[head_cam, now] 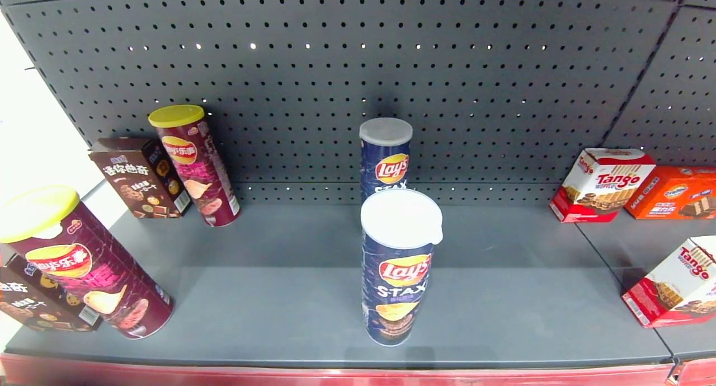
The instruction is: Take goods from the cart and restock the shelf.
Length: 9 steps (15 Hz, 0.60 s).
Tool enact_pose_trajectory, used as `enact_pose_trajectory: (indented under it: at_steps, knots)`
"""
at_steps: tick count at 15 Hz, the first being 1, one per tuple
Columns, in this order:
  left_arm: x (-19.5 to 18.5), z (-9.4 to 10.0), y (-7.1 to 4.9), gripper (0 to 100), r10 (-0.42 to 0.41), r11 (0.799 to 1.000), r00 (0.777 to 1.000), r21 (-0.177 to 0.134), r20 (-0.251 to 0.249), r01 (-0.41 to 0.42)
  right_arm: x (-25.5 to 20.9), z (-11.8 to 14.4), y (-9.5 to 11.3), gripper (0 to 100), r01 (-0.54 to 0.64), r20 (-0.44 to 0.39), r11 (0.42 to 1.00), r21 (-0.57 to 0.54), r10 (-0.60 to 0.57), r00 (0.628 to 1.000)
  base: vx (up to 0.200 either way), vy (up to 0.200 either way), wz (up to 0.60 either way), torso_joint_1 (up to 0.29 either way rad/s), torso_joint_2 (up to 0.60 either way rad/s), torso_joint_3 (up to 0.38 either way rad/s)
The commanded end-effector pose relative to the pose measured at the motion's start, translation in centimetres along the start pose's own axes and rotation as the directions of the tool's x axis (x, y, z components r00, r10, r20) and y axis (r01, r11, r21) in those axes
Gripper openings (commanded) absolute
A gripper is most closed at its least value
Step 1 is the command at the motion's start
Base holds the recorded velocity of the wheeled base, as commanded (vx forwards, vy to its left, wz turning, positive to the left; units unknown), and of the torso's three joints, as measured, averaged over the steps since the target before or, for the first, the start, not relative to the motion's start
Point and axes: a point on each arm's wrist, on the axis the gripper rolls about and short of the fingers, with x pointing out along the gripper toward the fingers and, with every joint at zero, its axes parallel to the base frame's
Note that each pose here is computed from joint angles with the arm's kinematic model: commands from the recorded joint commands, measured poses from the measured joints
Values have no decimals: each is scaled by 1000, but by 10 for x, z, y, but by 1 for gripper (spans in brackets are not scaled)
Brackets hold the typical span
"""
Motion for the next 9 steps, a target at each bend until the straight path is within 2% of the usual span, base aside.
enact_pose_trajectory:
  at_steps: [1, 9]
  knots:
    - [0, 0, 0, 100, -2, 1000, 1000, 4, -1, 2, -1, -1, 0, 100, 3, 14, 1000, 1, -3, 1000, 0, 0, 0, 0, 0, 0]
    - [0, 0, 0, 100, 0, 1000, 1000, 2, -1, 0, -1, 0, 0, 100, -9, 17, 1000, -4, 9, 1000, 0, 0, 0, 0, 0, 0]
